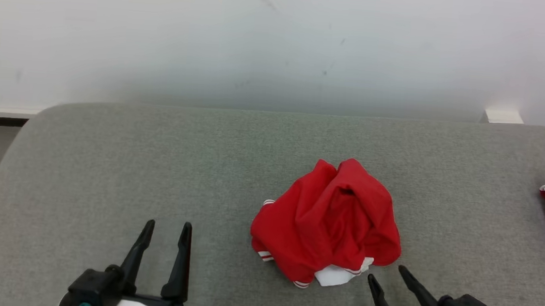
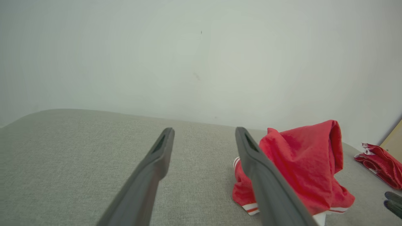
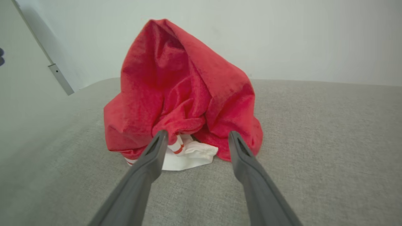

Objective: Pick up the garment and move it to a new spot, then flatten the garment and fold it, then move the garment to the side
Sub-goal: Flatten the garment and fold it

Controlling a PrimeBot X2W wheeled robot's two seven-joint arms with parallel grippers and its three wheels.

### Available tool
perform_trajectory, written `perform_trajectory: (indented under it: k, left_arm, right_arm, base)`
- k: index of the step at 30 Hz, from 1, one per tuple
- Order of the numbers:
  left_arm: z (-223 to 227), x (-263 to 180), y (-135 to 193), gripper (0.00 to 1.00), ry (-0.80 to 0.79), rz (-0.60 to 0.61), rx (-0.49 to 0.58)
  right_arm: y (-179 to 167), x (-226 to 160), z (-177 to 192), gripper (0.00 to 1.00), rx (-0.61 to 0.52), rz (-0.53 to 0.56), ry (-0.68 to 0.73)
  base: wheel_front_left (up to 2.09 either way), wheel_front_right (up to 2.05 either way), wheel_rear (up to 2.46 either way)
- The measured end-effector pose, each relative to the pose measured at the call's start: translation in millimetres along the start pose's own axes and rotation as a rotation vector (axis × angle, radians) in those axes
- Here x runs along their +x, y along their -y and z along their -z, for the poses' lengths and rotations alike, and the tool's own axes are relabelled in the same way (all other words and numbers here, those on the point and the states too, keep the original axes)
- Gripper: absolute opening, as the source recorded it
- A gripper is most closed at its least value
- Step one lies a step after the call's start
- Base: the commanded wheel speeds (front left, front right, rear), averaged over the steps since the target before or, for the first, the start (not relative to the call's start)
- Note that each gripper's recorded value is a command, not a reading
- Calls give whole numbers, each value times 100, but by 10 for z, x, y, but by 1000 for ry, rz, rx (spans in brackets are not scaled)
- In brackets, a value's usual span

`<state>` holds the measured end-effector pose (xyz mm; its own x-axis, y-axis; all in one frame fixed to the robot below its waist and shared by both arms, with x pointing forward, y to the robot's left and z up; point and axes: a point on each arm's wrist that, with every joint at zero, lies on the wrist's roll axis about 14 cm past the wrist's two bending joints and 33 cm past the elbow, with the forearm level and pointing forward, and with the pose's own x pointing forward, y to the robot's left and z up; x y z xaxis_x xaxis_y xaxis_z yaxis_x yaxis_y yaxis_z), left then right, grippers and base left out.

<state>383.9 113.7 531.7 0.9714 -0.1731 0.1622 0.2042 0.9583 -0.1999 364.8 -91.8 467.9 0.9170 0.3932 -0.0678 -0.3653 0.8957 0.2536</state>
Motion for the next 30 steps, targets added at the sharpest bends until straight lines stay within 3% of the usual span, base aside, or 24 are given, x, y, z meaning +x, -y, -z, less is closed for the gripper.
perform_trajectory:
  k: [10, 11, 12, 13, 14, 21, 24, 30]
  left_arm:
    - [-53, -155, -335, 100, 7, -112, 10]
    - [-58, -173, -366, 100, 8, -122, 11]
    - [-62, -188, -392, 100, 8, -131, 13]
    - [-70, -201, -422, 100, 10, -140, 15]
    - [-73, -214, -448, 100, 10, -148, 17]
    - [-61, -213, -500, 100, 7, -164, 18]
    - [-22, -152, -422, 100, -1, -137, 11]
    - [76, -33, -270, 100, -22, -87, -6]
  right_arm:
    - [-237, 381, 478, 100, -3, -105, -216]
    - [-250, 411, 508, 81, 0, -109, -226]
    - [-265, 443, 521, 49, 2, -113, -230]
    - [-285, 473, 531, 30, 2, -120, -232]
    - [-300, 506, 525, 0, 9, -123, -227]
    - [-196, 621, 336, 0, 68, -95, -154]
    - [-208, 618, 85, 0, 231, -84, -76]
    - [185, 335, -104, 0, 316, -39, -84]
  base:
    - [0, 0, 0]
    - [0, 0, 0]
    - [0, 0, 0]
    - [0, 0, 0]
    - [0, 0, 0]
    - [0, 0, 0]
    - [0, 0, 0]
    - [0, 0, 0]
